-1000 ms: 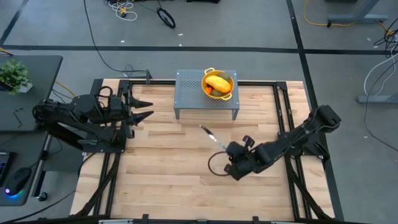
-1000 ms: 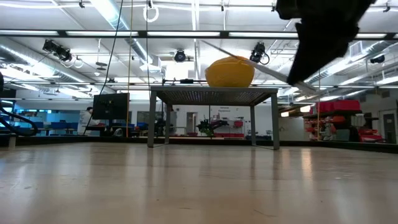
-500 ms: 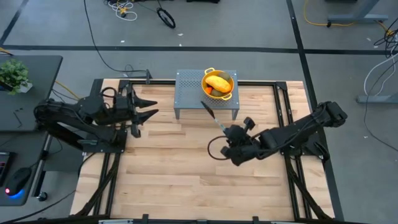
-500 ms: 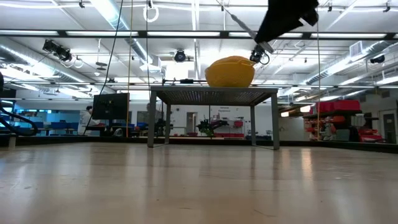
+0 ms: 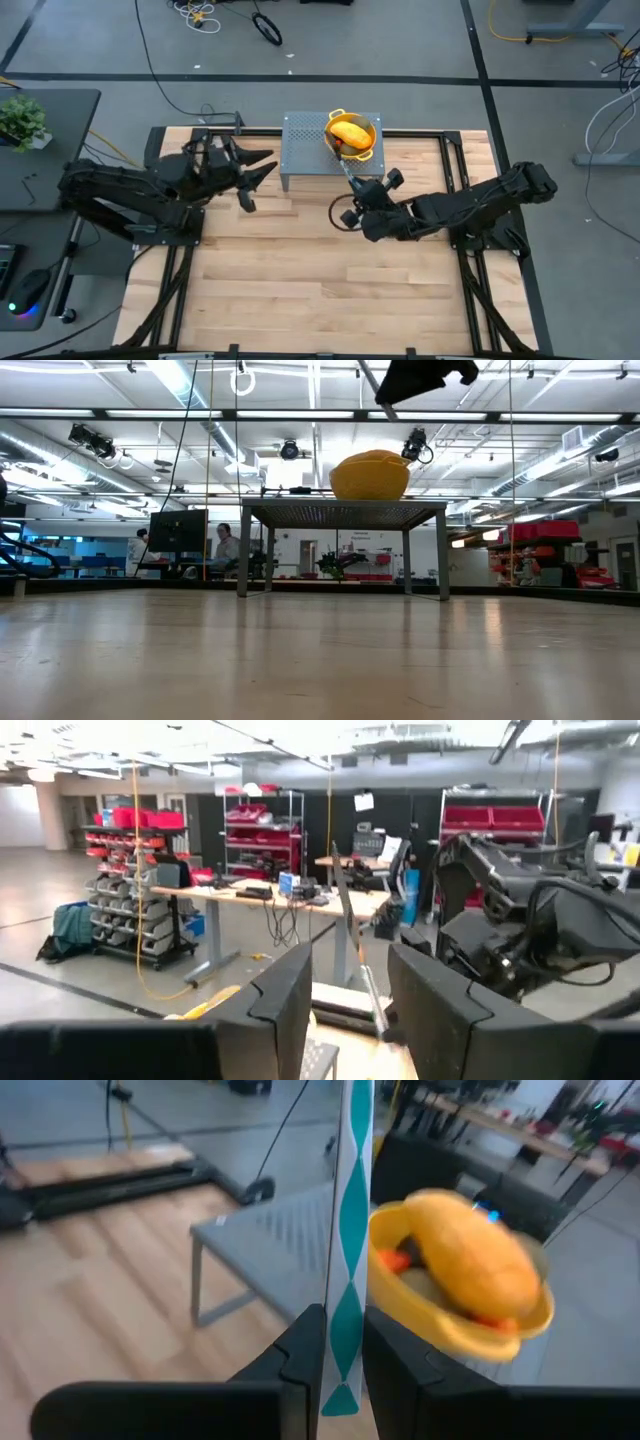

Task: Pick & Place Fruit
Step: Put the blue patterned table knife on the shelf

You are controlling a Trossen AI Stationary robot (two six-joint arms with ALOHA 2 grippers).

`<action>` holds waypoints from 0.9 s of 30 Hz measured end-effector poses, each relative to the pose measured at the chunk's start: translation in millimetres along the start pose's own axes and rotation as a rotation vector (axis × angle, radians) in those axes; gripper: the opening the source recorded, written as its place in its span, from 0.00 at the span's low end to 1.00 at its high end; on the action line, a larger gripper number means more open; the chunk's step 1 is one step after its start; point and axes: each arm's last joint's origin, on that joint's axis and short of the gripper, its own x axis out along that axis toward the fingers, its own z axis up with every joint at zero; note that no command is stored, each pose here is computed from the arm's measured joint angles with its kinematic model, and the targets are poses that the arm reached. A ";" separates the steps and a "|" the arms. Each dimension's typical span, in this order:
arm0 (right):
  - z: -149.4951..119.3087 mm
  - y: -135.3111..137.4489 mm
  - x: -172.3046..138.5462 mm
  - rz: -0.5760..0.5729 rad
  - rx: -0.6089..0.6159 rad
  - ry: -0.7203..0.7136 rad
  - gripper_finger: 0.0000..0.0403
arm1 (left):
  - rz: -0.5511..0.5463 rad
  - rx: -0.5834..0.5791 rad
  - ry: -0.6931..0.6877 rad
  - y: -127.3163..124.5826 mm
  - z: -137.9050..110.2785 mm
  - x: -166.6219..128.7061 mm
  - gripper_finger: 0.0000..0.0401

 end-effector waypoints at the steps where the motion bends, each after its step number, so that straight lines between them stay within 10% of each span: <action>1: 2.6 -0.4 1.8 -0.012 0.000 -0.016 0.16 | 0.000 -0.005 -0.011 -0.4 -0.6 3.3 0.36; 27: 37.9 -13.5 27.1 -0.177 -0.030 -0.164 0.16 | 0.002 -0.205 -0.222 -1.7 -34.8 77.7 0.59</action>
